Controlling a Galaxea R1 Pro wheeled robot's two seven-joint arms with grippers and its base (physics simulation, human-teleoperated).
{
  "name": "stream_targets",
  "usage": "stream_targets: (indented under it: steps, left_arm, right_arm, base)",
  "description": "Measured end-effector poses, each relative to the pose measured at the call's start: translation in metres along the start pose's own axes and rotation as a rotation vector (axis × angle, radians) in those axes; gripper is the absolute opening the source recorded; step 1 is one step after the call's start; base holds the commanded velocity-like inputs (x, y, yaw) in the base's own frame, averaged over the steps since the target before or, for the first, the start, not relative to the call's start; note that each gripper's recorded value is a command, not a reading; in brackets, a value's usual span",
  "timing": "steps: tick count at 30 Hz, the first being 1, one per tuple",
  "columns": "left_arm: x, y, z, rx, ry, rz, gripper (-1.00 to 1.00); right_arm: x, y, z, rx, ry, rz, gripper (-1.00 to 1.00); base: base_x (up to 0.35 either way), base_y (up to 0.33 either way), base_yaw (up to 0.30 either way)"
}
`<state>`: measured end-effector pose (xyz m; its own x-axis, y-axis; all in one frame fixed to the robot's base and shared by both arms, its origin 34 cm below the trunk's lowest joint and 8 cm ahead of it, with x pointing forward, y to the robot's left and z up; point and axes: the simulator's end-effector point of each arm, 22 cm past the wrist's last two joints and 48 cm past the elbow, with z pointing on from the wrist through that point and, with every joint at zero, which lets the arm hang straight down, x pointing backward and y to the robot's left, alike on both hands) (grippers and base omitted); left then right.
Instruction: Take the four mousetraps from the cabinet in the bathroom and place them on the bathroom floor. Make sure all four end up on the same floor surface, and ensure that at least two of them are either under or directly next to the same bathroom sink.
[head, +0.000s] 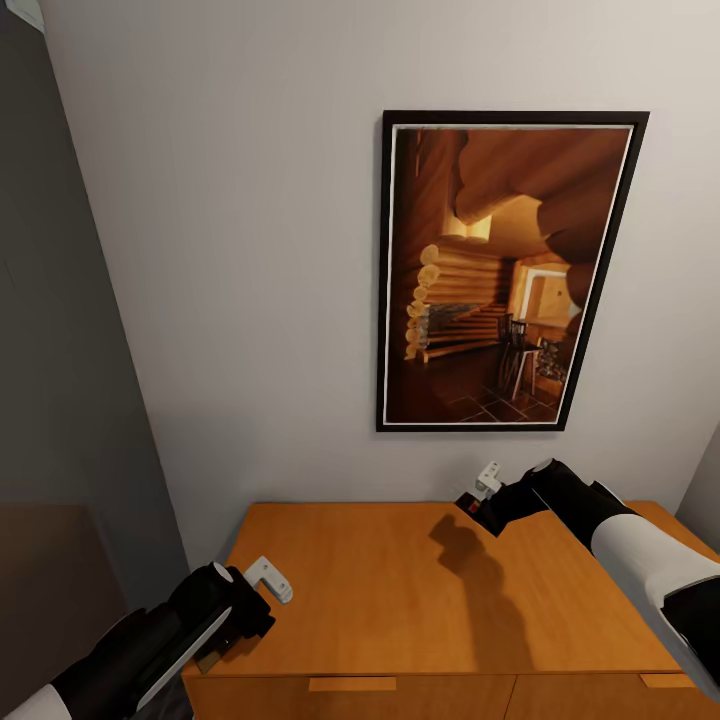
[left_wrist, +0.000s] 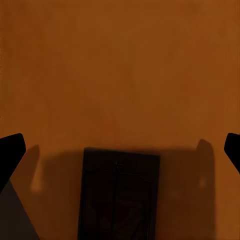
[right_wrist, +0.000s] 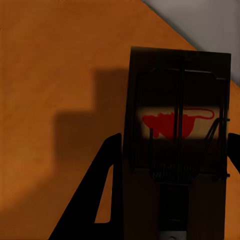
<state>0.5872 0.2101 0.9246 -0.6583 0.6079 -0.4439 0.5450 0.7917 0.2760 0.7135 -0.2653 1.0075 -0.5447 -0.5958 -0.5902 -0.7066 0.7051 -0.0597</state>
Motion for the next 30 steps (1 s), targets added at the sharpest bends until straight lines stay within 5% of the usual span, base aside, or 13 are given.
stream_targets:
  steps: [30]
  left_arm:
    - [-0.0005,-0.0007,-0.0002,0.002,-0.001,-0.001,1.00]
  right_arm:
    - [-0.0025,0.0024,0.0015,-0.003,-0.003,-0.001,-1.00]
  base:
    - [-0.054,0.000,0.000]
